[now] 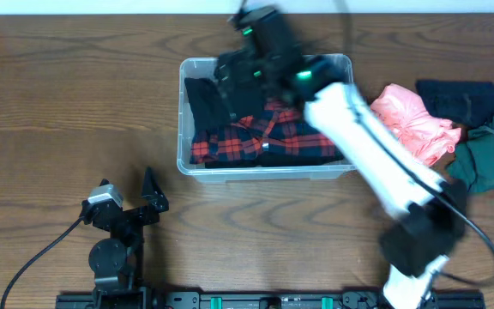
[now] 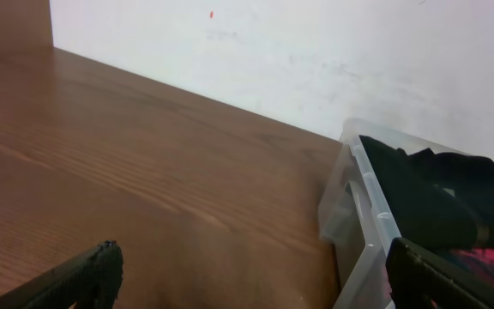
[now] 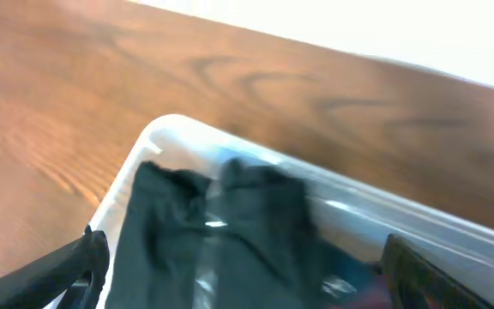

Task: Pack container
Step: 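Open the right gripper and retract it to the right pile, then grasp the pink shirt on the right pile with the right gripper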

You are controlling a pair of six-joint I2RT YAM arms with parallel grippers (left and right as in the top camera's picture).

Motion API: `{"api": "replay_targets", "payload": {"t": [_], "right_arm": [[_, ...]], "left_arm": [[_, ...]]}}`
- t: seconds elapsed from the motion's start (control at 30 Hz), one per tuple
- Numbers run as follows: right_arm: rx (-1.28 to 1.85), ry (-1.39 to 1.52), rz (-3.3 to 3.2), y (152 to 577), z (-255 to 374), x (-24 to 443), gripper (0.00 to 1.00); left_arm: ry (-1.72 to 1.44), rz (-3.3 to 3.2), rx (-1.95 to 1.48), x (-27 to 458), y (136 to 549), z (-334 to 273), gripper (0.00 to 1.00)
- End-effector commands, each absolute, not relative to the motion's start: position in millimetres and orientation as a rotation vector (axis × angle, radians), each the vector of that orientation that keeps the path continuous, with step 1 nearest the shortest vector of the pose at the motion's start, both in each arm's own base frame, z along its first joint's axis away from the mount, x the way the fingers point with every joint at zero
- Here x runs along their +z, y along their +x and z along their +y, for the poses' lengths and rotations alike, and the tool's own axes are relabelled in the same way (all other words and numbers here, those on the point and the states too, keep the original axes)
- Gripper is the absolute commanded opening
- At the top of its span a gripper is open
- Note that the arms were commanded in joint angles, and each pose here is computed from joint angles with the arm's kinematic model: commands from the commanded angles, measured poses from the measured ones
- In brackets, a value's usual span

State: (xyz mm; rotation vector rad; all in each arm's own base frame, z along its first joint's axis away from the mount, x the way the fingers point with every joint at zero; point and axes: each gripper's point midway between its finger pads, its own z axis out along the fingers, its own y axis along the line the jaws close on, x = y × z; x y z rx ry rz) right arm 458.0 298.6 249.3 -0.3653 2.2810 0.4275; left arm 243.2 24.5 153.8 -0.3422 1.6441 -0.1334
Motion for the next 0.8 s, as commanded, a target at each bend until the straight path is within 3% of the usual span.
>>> {"api": "replay_targets", "payload": {"t": [0.0,0.2,0.47,0.67,0.77], "right_arm": [[0.345,-0.310,2.247,453,245,291,0.99],[0.074,-0.116,2.405,433,134,289,0.99],[-0.146,0.608,2.653,383,-6,237,0.99],[-0.246,0.958,2.694,351,-76,197,0.99],[-0.217,0.988,2.747,342,-86,172,0.99]], "left_arm": [[-0.354,1.695,-0.120,136,242,25,0.98],[-0.354,1.695,-0.120,136,242,25,0.98],[-0.354,1.695,-0.120,136,242,25,0.98],[-0.354,1.695,-0.120,136,242,25,0.98],[-0.354,1.695,-0.120,136,242,25,0.98]]}}
